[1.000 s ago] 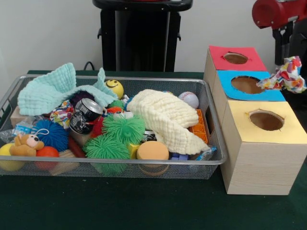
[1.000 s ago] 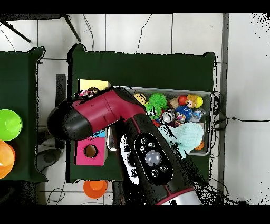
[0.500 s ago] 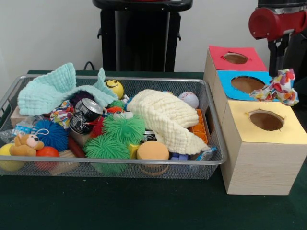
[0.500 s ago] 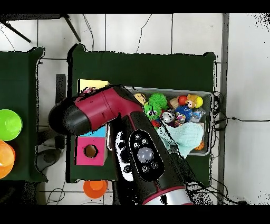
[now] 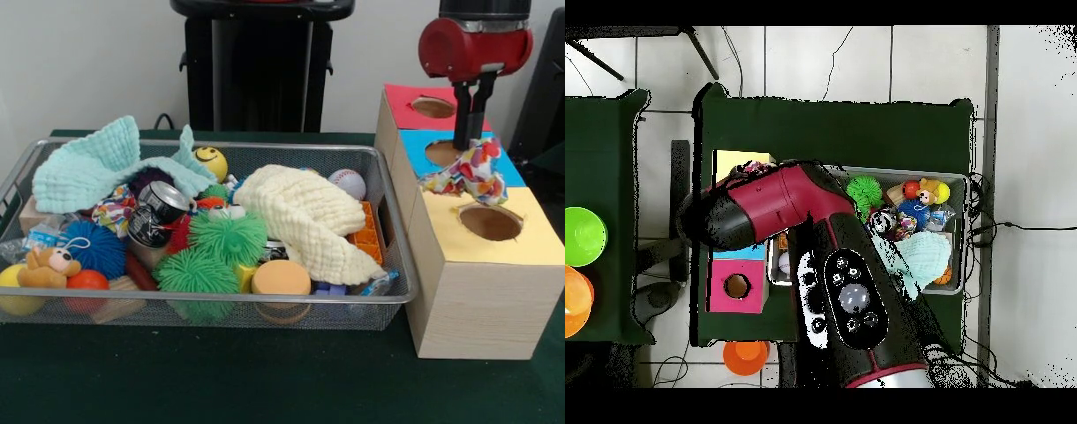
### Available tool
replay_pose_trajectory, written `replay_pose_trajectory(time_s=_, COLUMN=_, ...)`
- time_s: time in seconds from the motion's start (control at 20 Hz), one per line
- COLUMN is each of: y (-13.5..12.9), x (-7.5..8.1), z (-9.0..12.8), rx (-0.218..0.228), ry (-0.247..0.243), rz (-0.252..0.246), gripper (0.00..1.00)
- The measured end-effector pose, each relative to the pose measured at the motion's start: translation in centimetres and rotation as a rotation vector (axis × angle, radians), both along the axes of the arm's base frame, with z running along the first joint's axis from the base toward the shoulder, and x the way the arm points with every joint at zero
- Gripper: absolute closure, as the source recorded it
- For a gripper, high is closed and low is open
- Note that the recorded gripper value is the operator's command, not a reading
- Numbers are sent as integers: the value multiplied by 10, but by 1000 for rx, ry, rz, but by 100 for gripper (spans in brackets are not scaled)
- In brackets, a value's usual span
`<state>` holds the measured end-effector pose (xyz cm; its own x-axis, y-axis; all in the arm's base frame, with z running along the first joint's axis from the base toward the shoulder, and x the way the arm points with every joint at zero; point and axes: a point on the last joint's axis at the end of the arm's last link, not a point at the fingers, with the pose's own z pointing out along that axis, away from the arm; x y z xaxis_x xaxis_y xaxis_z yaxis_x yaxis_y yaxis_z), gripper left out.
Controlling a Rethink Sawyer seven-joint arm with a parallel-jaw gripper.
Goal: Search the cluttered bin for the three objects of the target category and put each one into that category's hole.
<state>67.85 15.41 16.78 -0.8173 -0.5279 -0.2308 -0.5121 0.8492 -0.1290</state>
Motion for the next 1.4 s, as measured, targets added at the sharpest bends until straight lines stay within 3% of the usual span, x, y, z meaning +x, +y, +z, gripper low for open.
replay_pose_trajectory(time_s=0.35, y=-6, x=2, z=-15, rx=-23, ry=14, rz=-17, gripper=100)
replay_pose_trajectory(time_s=0.8, y=22, x=-8, z=-39, rx=-24, ry=56, rz=-3, gripper=100)
replay_pose_trajectory(time_s=1.4, y=40, x=-6, z=-39, rx=-10, ry=65, rz=-27, gripper=100)
